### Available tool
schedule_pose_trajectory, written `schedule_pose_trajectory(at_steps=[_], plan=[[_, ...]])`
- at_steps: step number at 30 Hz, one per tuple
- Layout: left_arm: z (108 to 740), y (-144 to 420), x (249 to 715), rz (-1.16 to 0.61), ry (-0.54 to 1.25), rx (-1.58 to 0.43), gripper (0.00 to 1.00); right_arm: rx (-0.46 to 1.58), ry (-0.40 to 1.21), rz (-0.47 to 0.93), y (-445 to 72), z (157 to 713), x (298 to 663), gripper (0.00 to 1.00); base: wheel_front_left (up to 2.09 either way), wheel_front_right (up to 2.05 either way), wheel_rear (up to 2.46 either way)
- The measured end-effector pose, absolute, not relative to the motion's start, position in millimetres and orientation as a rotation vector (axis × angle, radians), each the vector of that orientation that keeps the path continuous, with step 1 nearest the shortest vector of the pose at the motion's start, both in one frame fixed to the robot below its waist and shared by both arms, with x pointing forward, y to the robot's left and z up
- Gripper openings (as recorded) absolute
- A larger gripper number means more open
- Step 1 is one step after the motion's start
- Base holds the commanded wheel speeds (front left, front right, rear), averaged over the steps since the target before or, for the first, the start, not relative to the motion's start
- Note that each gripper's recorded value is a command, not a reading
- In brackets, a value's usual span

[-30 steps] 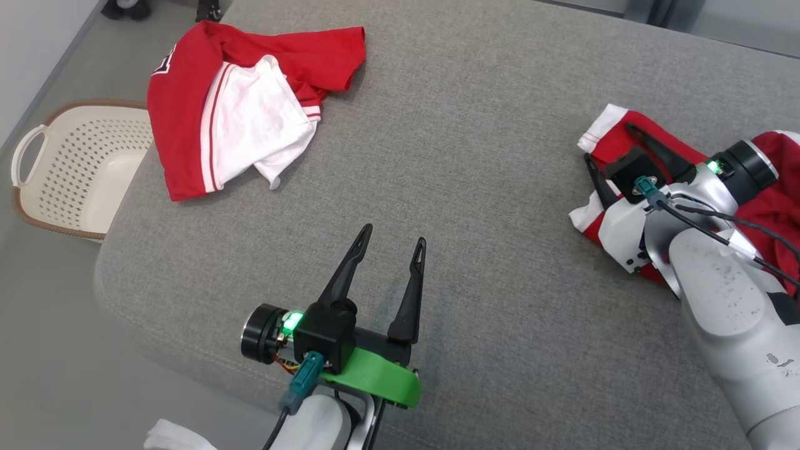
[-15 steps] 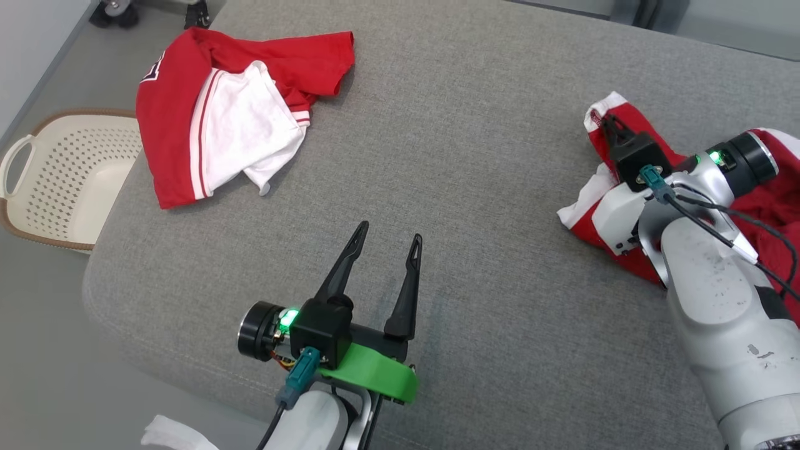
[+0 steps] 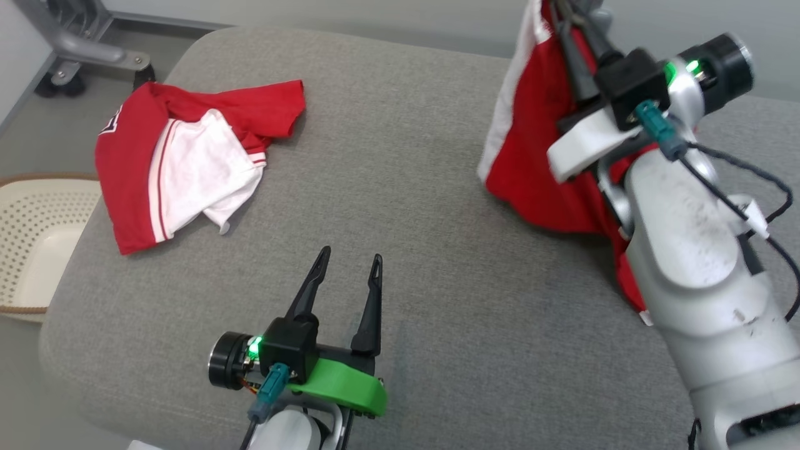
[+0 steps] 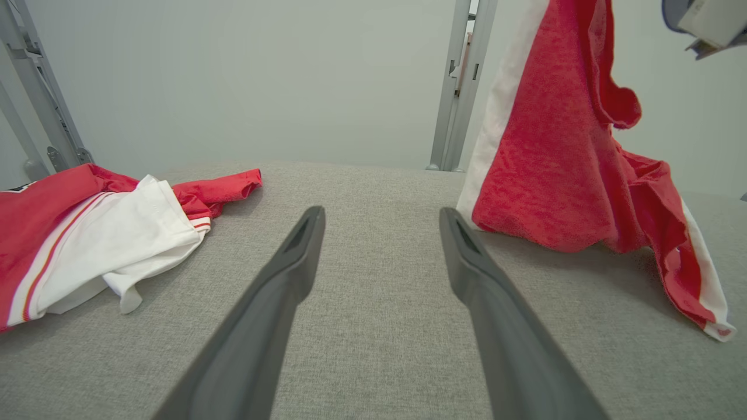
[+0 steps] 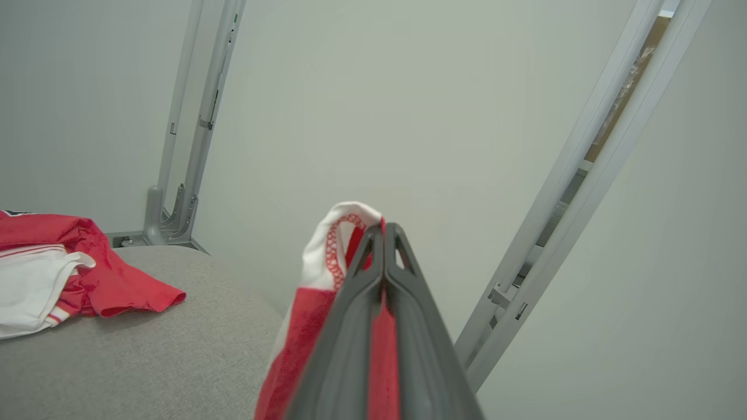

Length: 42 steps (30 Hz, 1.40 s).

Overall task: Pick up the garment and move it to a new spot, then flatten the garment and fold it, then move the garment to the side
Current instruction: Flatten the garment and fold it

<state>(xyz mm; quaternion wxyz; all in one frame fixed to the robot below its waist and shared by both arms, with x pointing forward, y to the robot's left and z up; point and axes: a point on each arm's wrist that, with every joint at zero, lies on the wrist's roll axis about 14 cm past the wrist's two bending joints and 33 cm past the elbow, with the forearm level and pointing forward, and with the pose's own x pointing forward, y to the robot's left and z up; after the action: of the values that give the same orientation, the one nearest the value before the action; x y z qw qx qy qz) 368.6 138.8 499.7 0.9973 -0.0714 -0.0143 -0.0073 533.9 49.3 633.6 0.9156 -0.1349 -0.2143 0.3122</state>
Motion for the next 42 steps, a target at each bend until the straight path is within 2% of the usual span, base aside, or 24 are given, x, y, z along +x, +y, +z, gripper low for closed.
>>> schedule_pose_trajectory(at_steps=[4,10,12,17,25,31,32,33,42], plan=[[501,131,369,-0.044,-0.036,-0.146,1.00,-0.215,-0.322,0.734,41,585,492,0.00,0.00,0.00,0.00],[506,110,377,-0.116,-0.055,-0.147,1.00,-0.177,0.002,0.777,-24,499,419,0.00,0.00,0.00,0.00],[508,101,379,-0.151,-0.061,-0.147,1.00,-0.233,0.093,0.773,-53,477,399,0.00,0.00,0.00,0.00],[513,76,385,-0.232,-0.073,-0.149,1.00,-0.327,0.241,0.654,-127,451,374,0.00,0.00,0.00,0.00],[513,44,388,-0.336,-0.072,-0.148,1.00,-0.469,0.337,0.538,-189,431,349,0.00,0.00,0.00,0.00],[514,34,389,-0.365,-0.071,-0.149,1.00,-0.518,0.437,0.352,-253,417,343,0.00,0.00,0.00,0.00],[513,33,389,-0.367,-0.070,-0.149,1.00,-0.506,0.411,0.336,-254,421,346,0.68,0.00,0.00,0.00],[513,32,389,-0.370,-0.068,-0.150,1.00,-0.476,0.375,0.312,-252,428,352,1.00,0.00,0.00,0.00],[516,26,387,-0.389,-0.074,-0.158,1.00,-0.228,0.034,0.190,-225,494,373,1.00,0.00,0.00,0.00]])
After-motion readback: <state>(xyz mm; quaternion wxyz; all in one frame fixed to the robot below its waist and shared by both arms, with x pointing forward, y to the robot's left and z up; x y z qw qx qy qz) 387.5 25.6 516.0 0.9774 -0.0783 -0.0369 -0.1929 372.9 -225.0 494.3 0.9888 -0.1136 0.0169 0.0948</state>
